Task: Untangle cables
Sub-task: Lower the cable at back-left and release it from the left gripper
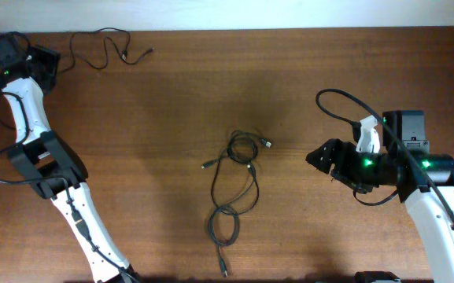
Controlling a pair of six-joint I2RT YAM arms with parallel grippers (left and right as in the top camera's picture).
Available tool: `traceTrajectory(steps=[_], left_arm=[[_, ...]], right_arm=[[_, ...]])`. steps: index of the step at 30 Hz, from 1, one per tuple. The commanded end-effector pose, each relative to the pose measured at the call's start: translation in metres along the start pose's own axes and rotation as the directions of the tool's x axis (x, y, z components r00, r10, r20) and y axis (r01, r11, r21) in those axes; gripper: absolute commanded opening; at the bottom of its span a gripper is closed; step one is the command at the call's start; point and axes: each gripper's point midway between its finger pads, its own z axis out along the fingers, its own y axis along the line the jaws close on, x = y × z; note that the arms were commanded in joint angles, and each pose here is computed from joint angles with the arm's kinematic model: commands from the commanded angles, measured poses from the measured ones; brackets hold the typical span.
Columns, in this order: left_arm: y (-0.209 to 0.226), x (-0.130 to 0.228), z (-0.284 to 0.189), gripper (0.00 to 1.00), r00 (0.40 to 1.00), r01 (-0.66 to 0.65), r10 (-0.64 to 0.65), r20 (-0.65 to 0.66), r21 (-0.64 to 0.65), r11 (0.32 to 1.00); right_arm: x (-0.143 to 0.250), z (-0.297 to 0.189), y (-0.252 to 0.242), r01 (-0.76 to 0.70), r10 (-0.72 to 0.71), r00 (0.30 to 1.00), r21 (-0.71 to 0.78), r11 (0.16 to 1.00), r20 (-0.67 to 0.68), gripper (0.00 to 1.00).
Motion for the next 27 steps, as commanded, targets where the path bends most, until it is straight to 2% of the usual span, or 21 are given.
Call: traceTrajectory(steps=[1,3,6,10,12,14,15,17,19,20,21,22,24,25,27], left_arm=[[0.012,-0.012,0.005,0.35,0.999,0.01,-0.009,0.053,-0.028,1.0],[0.016,-0.017,0.003,0.19,0.998,0.009,-0.007,0.062,-0.034,0.999],[0.021,-0.025,0.001,0.0,0.996,-0.032,0.035,0.076,-0.038,0.999],[0.022,-0.052,-0.013,0.0,0.966,-0.229,0.231,0.117,-0.028,0.973],[0.017,-0.067,-0.026,0.0,0.962,-0.239,0.235,0.135,0.012,0.971],[0.012,-0.065,-0.03,0.7,0.967,-0.241,0.232,0.104,0.078,0.967],[0.012,-0.062,-0.03,0.81,0.968,-0.241,0.234,0.093,0.083,0.967],[0.012,-0.055,-0.028,0.82,0.916,-0.399,0.393,0.081,0.068,0.914],[0.016,-0.041,-0.025,0.78,0.797,-0.604,0.603,0.041,0.048,0.796],[0.021,-0.031,-0.023,0.76,0.703,-0.711,0.711,0.006,0.046,0.702],[0.026,-0.027,-0.023,0.77,0.64,-0.767,0.768,-0.018,0.037,0.64],[0.033,-0.025,-0.023,0.74,0.581,-0.813,0.813,-0.043,0.022,0.582],[0.037,-0.022,-0.023,0.62,0.504,-0.862,0.862,-0.06,0.023,0.506],[0.039,-0.02,-0.023,0.6,0.461,-0.886,0.885,-0.072,0.03,0.464],[0.048,-0.025,-0.024,0.66,0.447,-0.894,0.889,-0.1,-0.023,0.447]], right_arm=[[0.0,0.0,0.001,0.018,-0.018,1.0,0.002,1.0,-0.001,0.81],[0.001,0.0,0.001,0.017,-0.017,1.0,0.003,1.0,-0.003,0.81],[0.001,0.0,0.001,0.017,-0.017,1.0,0.003,1.0,-0.003,0.81],[0.002,0.0,0.001,0.015,-0.015,1.0,0.005,1.0,-0.006,0.81],[0.001,0.0,0.001,0.018,-0.018,1.0,0.004,1.0,-0.002,0.81],[-0.001,0.0,0.002,0.023,-0.023,1.0,0.0,1.0,0.006,0.81],[-0.002,0.0,0.003,0.025,-0.025,1.0,-0.002,1.0,0.009,0.81],[-0.003,0.001,0.002,0.023,-0.023,1.0,-0.001,1.0,0.006,0.81],[-0.002,0.001,0.001,0.019,-0.019,1.0,0.002,1.0,0.0,0.81],[-0.002,0.001,0.001,0.019,-0.019,1.0,0.002,1.0,0.0,0.81],[-0.002,0.001,0.001,0.019,-0.019,1.0,0.002,1.0,0.0,0.81],[-0.002,0.001,0.001,0.02,-0.02,1.0,0.003,1.0,0.0,0.81],[-0.002,0.002,0.001,0.02,-0.02,1.0,0.003,1.0,0.001,0.81],[-0.002,0.002,0.001,0.021,-0.021,1.0,0.002,1.0,0.002,0.81],[-0.002,0.002,0.001,0.021,-0.021,1.0,0.002,1.0,0.002,0.81]])
